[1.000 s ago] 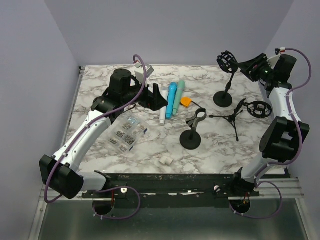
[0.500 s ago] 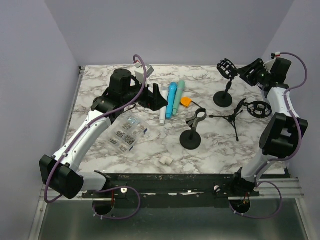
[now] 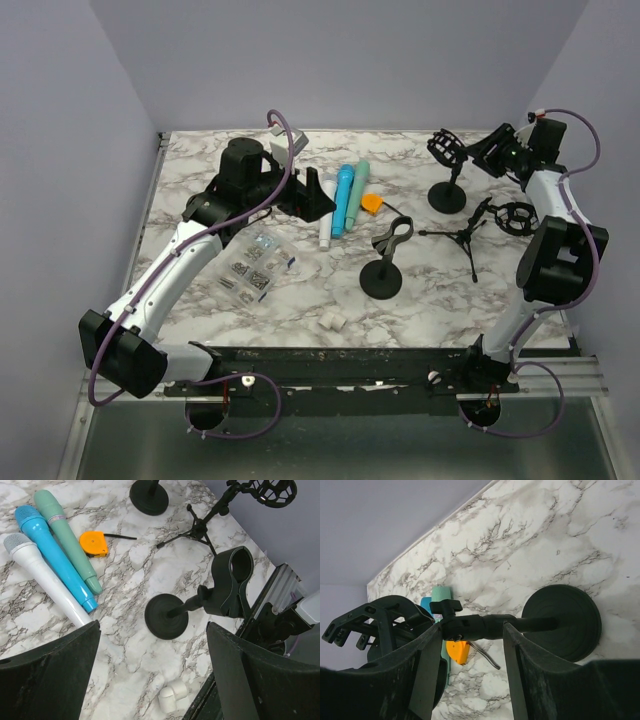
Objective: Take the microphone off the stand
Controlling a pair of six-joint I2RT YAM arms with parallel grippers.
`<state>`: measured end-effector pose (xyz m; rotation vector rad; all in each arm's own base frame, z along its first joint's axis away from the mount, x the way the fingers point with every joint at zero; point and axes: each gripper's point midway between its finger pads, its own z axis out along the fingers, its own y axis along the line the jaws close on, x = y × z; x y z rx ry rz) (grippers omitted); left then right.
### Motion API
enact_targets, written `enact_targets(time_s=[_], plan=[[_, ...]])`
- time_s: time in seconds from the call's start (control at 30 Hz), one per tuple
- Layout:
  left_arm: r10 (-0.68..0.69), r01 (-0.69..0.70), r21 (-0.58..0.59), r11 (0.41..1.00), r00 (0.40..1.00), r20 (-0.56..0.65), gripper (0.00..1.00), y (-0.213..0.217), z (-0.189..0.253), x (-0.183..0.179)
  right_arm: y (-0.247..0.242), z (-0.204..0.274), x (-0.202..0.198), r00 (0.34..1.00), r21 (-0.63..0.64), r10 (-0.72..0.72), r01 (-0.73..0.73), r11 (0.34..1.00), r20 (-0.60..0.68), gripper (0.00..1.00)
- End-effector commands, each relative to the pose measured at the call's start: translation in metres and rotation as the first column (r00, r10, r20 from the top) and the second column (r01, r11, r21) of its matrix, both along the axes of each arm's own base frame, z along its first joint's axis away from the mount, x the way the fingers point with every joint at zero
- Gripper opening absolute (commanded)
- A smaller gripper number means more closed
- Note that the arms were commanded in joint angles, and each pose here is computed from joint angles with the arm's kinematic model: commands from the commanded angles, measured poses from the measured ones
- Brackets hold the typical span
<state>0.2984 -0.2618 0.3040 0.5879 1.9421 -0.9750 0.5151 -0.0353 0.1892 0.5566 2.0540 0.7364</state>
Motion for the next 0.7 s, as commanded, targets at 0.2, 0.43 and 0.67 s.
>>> enact_targets(time_s=[0.2, 0.43, 0.67], plan=[[0.027, -0.028, 0.016, 0.999, 0.995, 0.095, 0.85, 0.008, 0.013, -0.001, -0.015, 0.034, -0.002, 0.994, -0.166, -0.081, 0.068, 0.984, -0.072, 0.62], [0.108, -0.1, -0.049, 0.994, 0.975, 0.194, 0.86, 0.025, 0.047, -0.012, -0.013, 0.101, -0.026, 0.992, -0.295, -0.129, 0.125, 0.947, 0.004, 0.85], [0.206, -0.171, -0.153, 0.973, 0.945, 0.255, 0.87, 0.052, 0.086, -0.043, 0.06, 0.158, -0.073, 0.99, -0.318, -0.005, 0.051, 0.947, 0.143, 0.99]])
